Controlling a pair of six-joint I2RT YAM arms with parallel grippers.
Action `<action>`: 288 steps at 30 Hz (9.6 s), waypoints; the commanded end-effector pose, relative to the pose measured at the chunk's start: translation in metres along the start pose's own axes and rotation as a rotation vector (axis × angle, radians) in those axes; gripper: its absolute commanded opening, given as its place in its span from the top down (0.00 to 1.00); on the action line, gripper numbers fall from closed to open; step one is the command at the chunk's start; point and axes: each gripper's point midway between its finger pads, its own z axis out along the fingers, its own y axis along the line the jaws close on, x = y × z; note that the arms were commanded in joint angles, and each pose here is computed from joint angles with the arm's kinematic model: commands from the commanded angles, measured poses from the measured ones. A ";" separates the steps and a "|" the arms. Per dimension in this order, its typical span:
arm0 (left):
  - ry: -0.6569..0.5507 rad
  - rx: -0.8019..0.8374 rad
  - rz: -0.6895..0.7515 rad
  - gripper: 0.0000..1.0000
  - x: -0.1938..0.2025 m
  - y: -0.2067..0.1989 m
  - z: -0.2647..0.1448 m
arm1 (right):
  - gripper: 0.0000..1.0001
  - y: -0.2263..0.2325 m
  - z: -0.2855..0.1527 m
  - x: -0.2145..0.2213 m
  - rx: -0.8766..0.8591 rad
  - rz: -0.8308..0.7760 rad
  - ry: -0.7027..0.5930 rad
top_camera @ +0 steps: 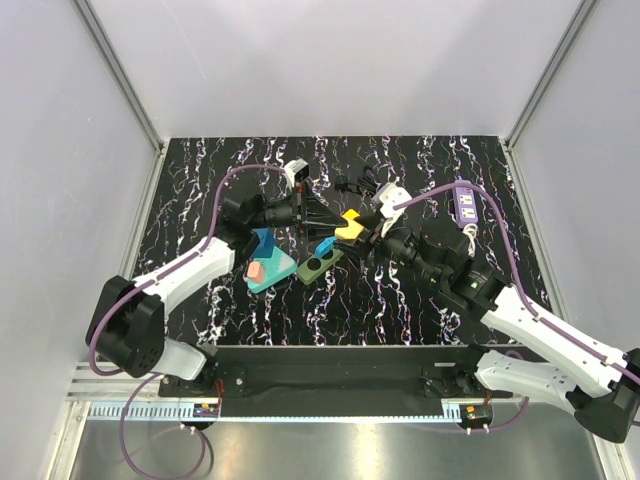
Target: Insert the plug
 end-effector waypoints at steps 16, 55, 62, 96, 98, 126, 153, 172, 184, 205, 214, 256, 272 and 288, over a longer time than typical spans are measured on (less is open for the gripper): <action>0.024 0.149 0.049 1.00 0.010 -0.030 -0.007 | 0.87 -0.005 -0.009 -0.028 0.029 -0.034 -0.138; -0.255 -1.124 0.619 0.03 -0.055 0.129 -0.148 | 1.00 -0.311 -0.096 0.088 1.538 1.205 0.316; -0.278 -1.121 0.645 0.02 -0.052 0.124 -0.151 | 1.00 -0.356 -0.094 0.125 1.637 1.461 0.345; -0.272 -1.096 0.661 0.01 -0.046 0.120 -0.150 | 1.00 -0.339 -0.136 0.211 1.730 1.795 0.809; -0.273 -1.097 0.661 0.01 -0.046 0.120 -0.150 | 1.00 -0.339 -0.141 0.211 1.725 1.787 0.819; -0.275 -1.093 0.667 0.01 -0.045 0.118 -0.151 | 1.00 -0.319 -0.143 0.208 1.662 1.896 0.859; -0.276 -1.093 0.672 0.01 -0.044 0.117 -0.151 | 1.00 -0.326 -0.143 0.231 1.694 1.997 0.802; -0.270 -1.088 0.669 0.01 -0.043 0.118 -0.150 | 1.00 -0.352 -0.137 0.230 1.733 2.012 0.693; -0.266 -1.081 0.669 0.01 -0.043 0.118 -0.149 | 1.00 -0.347 -0.143 0.241 1.829 2.036 0.672; -0.254 -1.075 0.666 0.01 -0.042 0.120 -0.147 | 1.00 -0.361 -0.131 0.243 1.788 2.085 0.532; -0.248 -1.066 0.665 0.01 -0.041 0.119 -0.145 | 1.00 -0.368 -0.122 0.235 1.709 2.089 0.528; -0.243 -1.072 0.670 0.01 -0.040 0.120 -0.145 | 1.00 -0.389 -0.125 0.250 1.757 2.047 0.477; -0.240 -1.067 0.669 0.01 -0.039 0.121 -0.144 | 1.00 -0.393 -0.127 0.257 1.781 2.025 0.479; -0.236 -1.060 0.670 0.01 -0.038 0.120 -0.143 | 1.00 -0.374 -0.128 0.282 1.900 1.889 0.501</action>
